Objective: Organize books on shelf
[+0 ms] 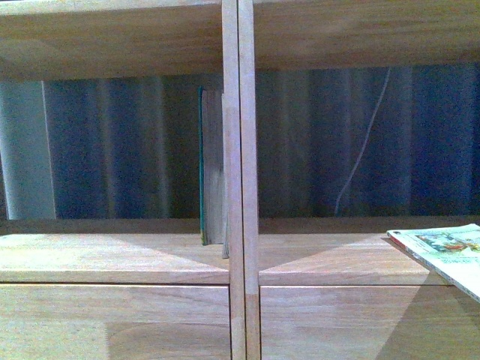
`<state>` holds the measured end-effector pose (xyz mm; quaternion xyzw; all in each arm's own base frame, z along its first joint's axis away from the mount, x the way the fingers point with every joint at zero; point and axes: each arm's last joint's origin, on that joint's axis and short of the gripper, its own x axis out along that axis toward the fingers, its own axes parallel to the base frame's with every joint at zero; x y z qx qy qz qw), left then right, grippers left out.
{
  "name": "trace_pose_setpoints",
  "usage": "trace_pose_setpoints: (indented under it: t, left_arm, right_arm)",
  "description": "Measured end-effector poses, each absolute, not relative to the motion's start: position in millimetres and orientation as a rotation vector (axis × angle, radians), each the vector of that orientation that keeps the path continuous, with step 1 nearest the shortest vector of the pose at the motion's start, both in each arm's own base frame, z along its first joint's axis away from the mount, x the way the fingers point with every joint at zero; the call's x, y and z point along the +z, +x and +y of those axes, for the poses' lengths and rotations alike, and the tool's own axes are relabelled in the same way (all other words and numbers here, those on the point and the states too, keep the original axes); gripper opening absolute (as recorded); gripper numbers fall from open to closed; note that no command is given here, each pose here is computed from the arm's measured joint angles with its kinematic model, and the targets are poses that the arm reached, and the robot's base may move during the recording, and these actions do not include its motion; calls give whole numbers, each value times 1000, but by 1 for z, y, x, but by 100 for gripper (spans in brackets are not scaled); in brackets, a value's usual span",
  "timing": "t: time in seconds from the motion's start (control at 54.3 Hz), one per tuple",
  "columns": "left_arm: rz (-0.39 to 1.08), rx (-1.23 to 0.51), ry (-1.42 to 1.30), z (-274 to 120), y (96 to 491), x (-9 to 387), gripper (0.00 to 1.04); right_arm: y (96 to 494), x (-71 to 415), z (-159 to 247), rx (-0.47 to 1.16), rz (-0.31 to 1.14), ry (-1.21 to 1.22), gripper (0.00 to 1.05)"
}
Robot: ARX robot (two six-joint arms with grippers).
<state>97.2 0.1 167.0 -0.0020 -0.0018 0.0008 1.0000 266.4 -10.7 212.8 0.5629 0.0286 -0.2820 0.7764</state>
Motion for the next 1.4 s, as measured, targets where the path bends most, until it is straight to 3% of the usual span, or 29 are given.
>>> trace_pose_setpoints:
  t: [0.369,0.885,1.032,1.401]
  left_arm:
    - [-4,2,-4,0,97,167,97]
    - [-4,2,-4,0,97,167,97]
    - [-4,2,-4,0,97,167,97]
    - [-4,2,-4,0,97,167,97]
  right_arm:
    - [319,207,-3,-609,71,1415,98]
    - [348,228,-27,-646,-1,1457,98]
    - [348,228,-29,-654,-5,1457,71]
    - [348,230,-31,-643,-26,1463,20]
